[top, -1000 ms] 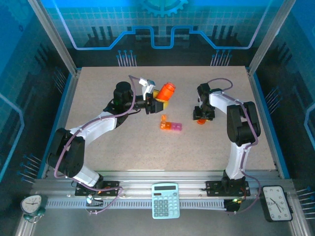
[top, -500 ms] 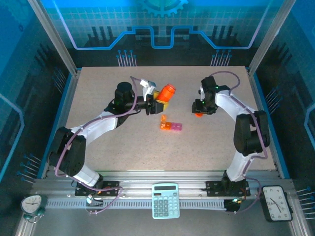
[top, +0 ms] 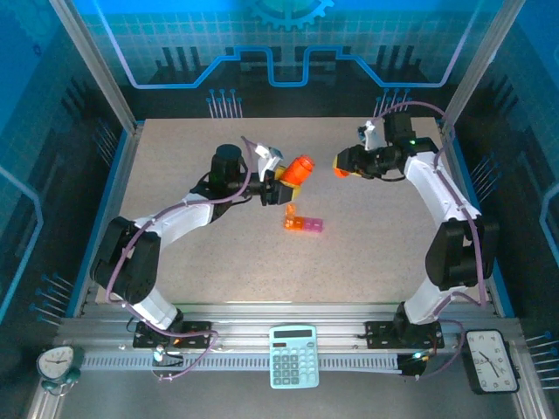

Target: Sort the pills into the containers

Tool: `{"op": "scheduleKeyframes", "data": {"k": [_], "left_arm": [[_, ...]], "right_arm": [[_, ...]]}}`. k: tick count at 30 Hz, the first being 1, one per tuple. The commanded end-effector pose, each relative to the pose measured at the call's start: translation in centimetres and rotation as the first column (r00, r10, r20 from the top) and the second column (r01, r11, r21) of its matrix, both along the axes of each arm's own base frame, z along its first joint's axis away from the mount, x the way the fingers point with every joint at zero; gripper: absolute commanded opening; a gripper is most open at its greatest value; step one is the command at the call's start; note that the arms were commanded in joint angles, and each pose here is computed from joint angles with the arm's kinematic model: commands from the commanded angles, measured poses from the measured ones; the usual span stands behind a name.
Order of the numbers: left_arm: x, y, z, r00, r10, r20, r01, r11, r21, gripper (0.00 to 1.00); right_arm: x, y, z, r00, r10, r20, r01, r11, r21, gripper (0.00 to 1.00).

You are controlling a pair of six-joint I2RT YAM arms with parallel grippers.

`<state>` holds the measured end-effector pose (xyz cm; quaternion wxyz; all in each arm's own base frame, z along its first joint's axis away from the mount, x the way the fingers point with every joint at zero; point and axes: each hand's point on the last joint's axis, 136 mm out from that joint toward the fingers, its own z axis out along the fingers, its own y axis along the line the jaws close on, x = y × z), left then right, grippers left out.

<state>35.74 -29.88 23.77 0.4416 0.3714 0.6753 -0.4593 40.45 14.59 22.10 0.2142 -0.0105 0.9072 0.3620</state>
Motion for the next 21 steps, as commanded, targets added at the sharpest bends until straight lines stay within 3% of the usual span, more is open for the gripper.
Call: {"op": "scheduleKeyframes", "data": {"k": [1,21], "left_arm": [[0.2,-0.3,0.3,0.997,-0.035,0.062,0.033,0.999,0.038,0.09],[2.8,-1.3,-1.5,0.98,-0.068,0.187,0.036,0.986,0.166,0.08]], "right_arm": [[-0.4,1.3,4.3,0.994,0.082,0.077,-0.092,0.986,0.139,0.41],[0.3,2.8,5.8,0.969,0.236,0.075,-0.247,0.94,0.236,0.39]]}}
